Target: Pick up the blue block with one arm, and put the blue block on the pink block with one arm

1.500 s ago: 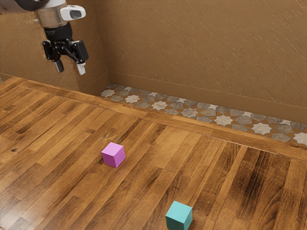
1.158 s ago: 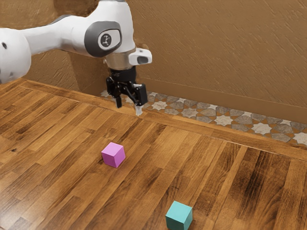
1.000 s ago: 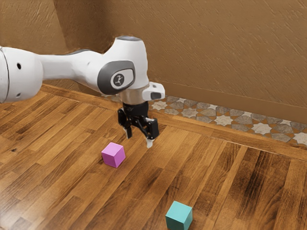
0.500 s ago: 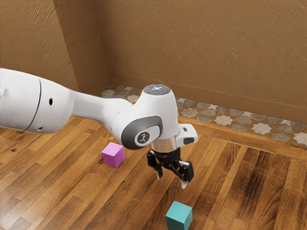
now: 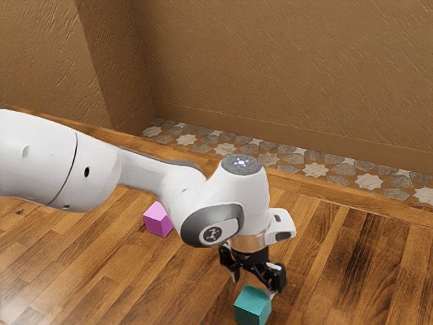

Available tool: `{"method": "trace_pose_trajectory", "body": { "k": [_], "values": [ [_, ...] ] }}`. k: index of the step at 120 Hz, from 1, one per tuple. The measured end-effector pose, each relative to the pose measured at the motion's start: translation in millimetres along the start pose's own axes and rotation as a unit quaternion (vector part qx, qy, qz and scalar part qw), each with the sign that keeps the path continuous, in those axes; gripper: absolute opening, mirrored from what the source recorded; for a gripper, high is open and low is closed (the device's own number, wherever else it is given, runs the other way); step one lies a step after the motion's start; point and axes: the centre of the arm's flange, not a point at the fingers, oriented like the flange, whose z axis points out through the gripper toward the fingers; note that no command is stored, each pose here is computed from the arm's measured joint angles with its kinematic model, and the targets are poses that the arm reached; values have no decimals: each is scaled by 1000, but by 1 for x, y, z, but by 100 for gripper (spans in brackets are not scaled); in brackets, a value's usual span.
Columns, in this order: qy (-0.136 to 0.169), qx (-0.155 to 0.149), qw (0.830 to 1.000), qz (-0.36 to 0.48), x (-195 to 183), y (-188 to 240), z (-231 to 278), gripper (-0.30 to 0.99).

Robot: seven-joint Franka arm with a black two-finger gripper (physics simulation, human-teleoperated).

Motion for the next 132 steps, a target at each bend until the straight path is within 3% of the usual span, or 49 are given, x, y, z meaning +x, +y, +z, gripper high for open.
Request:
{"method": "trace_pose_trajectory", "body": {
  "k": [52, 96, 120, 132],
  "values": [
    [3, -1, 1000, -19, -15, 7, 39, 63],
    [9, -4, 999, -41, -16, -1, 47, 43],
    [19, -7, 999, -50, -13, -5, 35, 40],
    [35, -7, 997, -74, 4, -33, 10, 40]
  ]
}}
